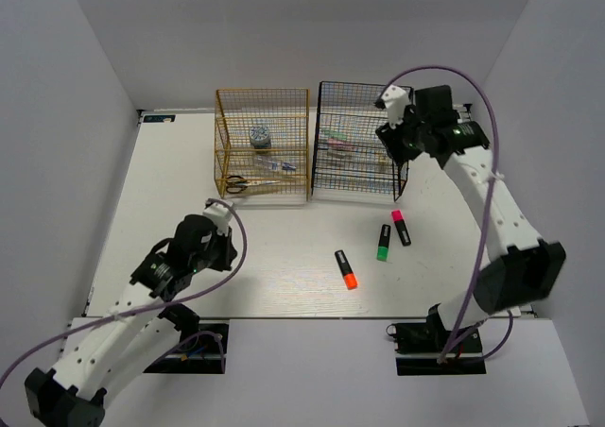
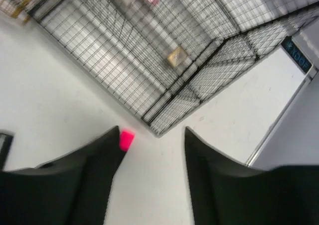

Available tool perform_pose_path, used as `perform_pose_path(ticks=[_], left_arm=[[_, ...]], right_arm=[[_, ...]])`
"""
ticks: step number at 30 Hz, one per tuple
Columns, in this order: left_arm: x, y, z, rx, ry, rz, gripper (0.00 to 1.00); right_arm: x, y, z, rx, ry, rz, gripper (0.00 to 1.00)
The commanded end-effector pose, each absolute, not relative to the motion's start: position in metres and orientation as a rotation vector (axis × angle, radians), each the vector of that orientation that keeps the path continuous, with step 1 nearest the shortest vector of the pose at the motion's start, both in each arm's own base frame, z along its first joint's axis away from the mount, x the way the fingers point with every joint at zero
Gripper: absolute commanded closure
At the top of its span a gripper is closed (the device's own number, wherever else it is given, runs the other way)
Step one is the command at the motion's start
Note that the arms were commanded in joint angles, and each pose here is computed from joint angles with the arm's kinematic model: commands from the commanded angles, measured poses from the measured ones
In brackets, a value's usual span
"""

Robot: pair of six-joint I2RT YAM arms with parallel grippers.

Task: Sort the stationery into containers
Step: Pick up the pen from the center of the board.

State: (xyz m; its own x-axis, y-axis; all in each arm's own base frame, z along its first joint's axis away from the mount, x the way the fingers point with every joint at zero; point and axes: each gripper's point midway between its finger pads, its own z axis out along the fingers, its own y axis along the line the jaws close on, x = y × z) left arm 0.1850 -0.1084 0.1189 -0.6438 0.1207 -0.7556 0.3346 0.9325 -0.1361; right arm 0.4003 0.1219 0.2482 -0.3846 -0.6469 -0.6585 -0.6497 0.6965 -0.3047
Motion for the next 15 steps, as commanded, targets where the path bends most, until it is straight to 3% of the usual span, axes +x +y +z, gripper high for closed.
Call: perform_pose_path(ticks=[1, 2, 3, 5, 6, 7, 10, 12, 15], left_arm=[[0.183, -0.159, 0.143, 0.302, 2.284, -0.665, 0.94], [0.185, -0.169, 0.134, 0.303, 2.363, -0.674, 0.86], [0.184, -0.18, 0.136, 0.323, 2.37, -0.704, 0.7], [0.183, -0.205, 0.132, 0.316, 2.44, -0.725, 0.57], [0.188, -0.216, 0.136, 0.314, 2.412, -0.749, 0.38], [0.196, -0.218, 0.129, 0.216, 2.44, -0.696, 0.33], [0.206, -0.249, 0.126, 0.149, 2.456, -0.681, 0.25], [0.207, -0.268, 0.117, 0.109, 2.484, -0.698, 0.23], [0.209, -0.289, 0.104, 0.069, 2.502, -0.714, 0.23]], right_arm=[[0.337, 0.114, 0.231, -0.728, 2.343, 0.233, 0.37], [0.315, 0.112, 0.196, -0.733, 2.447, 0.285, 0.23], [0.307, 0.104, 0.192, -0.708, 2.463, 0.294, 0.2], [0.284, 0.092, 0.153, -0.684, 2.559, 0.283, 0.21], [0.281, 0.085, 0.148, -0.647, 2.572, 0.279, 0.28], [0.282, 0.08, 0.144, -0.62, 2.57, 0.273, 0.32], [0.264, 0.076, 0.112, -0.572, 2.657, 0.338, 0.53], [0.262, 0.074, 0.097, -0.554, 2.683, 0.349, 0.61], [0.257, 0.072, 0.077, -0.537, 2.727, 0.354, 0.62]])
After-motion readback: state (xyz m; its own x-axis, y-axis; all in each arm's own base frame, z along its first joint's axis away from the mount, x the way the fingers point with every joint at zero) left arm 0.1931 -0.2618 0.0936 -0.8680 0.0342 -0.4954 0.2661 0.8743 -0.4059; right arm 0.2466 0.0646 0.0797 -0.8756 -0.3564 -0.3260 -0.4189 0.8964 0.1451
